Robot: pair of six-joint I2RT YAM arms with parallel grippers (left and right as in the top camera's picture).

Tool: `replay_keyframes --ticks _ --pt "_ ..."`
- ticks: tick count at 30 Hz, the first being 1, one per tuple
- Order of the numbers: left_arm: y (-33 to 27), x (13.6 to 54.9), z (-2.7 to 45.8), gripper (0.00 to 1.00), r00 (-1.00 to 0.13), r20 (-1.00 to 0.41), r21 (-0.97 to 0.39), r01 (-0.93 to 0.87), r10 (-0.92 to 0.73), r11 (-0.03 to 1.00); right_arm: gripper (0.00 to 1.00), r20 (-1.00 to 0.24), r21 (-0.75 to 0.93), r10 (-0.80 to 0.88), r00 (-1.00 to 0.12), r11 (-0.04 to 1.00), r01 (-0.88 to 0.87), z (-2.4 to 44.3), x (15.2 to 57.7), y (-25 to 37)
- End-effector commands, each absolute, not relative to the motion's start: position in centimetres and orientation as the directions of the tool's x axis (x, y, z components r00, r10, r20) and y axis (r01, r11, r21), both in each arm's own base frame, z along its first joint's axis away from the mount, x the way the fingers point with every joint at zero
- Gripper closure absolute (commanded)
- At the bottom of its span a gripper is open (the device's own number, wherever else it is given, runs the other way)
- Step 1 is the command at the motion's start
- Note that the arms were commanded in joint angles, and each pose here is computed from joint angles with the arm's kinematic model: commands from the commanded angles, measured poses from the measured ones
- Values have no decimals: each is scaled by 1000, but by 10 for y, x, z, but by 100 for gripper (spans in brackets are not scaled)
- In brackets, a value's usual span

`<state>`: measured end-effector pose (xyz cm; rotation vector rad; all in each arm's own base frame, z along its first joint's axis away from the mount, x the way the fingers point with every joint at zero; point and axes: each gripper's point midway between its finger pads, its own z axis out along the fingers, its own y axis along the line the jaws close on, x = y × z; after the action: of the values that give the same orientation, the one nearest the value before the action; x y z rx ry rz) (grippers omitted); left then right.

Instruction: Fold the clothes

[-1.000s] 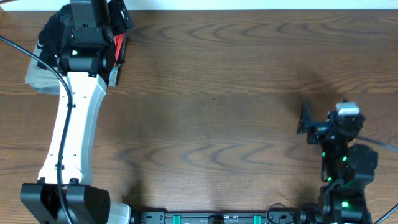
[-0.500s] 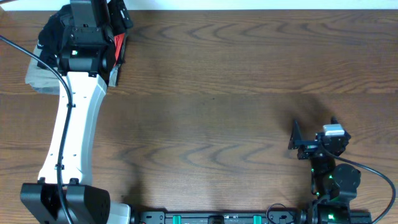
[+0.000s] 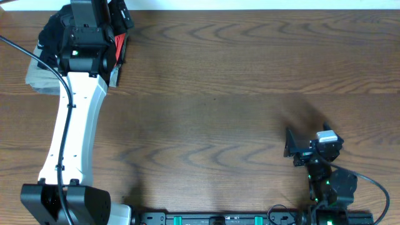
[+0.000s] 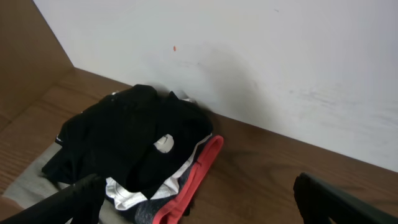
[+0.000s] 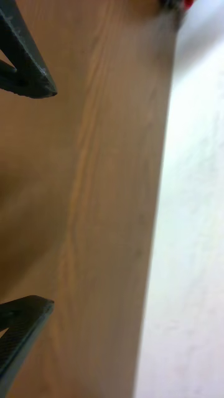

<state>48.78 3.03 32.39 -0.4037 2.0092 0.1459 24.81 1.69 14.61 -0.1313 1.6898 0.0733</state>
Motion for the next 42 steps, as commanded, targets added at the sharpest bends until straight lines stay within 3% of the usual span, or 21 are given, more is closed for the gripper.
replay_keyframes --ticks 1,31,42 --pt "31 488 323 2 -406 -885 -80 -353 -230 932 1 -999 -30 -38 -39 981 -193 164 243 32" --pt "31 487 322 2 -410 -882 -79 -353 -230 932 1 -998 -28 -39 -48 977 -213 161 243 37" --pt "34 435 331 2 -487 -844 -36 -366 -224 930 1 -998 -28 -39 -48 977 -213 161 243 37"
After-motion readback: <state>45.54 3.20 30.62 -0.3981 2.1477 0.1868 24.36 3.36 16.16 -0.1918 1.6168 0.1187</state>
